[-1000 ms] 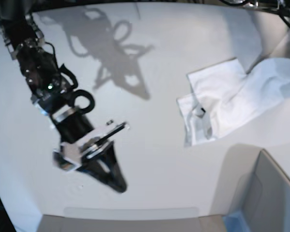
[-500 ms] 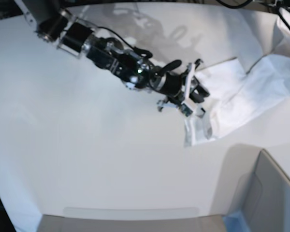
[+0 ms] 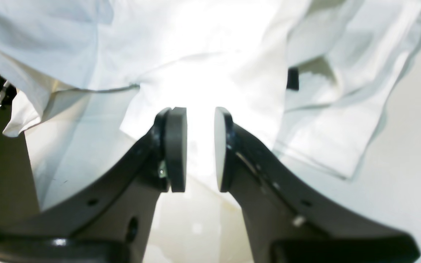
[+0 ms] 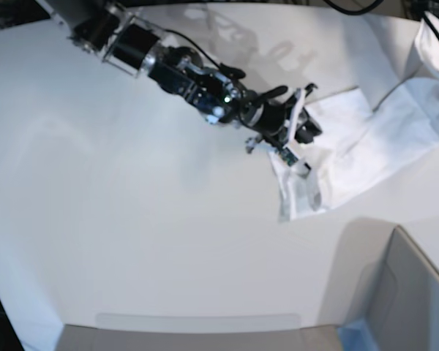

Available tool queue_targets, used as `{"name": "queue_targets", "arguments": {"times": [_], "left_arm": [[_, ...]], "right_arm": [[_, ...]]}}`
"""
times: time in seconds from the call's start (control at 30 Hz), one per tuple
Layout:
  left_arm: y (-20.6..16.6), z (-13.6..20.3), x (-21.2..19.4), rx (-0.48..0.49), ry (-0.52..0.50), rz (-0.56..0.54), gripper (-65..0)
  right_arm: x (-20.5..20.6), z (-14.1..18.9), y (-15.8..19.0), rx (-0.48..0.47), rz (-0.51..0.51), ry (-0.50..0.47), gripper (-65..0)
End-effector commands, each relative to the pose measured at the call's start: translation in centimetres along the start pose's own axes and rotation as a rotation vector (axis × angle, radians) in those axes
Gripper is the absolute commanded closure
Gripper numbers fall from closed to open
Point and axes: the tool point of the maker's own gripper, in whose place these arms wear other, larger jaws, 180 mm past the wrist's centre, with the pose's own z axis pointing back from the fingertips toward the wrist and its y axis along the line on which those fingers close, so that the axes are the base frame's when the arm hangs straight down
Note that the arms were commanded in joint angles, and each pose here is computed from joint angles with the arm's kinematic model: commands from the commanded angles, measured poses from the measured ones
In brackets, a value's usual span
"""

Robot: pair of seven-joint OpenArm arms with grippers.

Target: Layout the t-shirt on the table in an organized manner, then fold the t-shirt properly

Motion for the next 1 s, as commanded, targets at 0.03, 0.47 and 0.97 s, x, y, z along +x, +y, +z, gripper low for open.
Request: {"name": "queue_targets", "arguments": {"times": [0.03, 0.47, 0.97], "left_arm": [[-1.2, -0.3, 1.2, -0.043, -0.030, -0.025, 0.0], [-1.7, -0.9, -0.4, -0.066, 0.040, -0.018, 0.0], [-2.5, -1.6, -1.8, -0.095, 0.078, -0.003, 0.0]], "right_arm": [[2.0, 0.3, 1.2, 0.035, 0.012, -0.063, -13.7], [2.5, 3.3, -0.7, -0.040, -0.074, -0.152, -13.7], [-0.1, -1.0, -3.9, -0.171, -0.125, -0.061, -13.7]]}}
